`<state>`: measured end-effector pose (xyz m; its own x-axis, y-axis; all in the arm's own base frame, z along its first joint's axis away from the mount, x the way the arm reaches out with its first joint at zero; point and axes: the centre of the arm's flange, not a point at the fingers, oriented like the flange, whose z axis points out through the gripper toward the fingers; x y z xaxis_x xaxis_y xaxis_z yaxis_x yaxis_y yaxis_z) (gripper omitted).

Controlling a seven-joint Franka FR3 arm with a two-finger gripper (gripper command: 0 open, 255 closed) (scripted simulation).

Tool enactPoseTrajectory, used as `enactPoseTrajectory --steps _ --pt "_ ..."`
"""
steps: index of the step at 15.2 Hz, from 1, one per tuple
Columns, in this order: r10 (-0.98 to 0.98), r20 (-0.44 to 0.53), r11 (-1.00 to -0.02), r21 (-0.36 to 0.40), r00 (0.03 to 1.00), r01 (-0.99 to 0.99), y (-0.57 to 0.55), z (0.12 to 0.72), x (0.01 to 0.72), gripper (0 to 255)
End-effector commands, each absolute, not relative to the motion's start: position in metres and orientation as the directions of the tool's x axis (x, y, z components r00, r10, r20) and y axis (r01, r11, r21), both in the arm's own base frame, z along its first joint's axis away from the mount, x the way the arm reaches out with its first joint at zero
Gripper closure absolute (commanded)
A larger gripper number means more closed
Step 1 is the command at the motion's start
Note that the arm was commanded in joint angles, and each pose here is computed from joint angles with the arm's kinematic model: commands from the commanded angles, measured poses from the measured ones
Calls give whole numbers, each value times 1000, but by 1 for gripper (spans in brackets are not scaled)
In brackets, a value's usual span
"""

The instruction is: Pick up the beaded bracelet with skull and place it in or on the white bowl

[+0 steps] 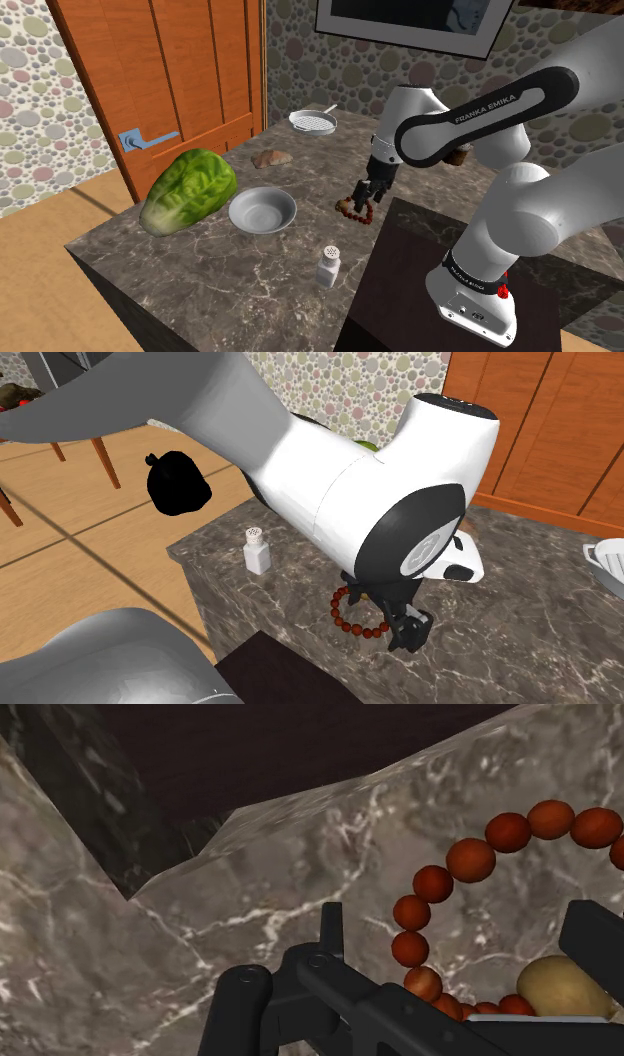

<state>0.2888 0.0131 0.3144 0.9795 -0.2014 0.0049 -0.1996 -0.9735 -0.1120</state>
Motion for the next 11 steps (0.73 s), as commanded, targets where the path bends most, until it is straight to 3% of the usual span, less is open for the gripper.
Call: enactPoseTrajectory --steps 1,11 --pt "-201 5 -973 -112 979 -200 13 314 289 255" --pt "-201 5 -973 -112 979 -200 13 320 289 255"
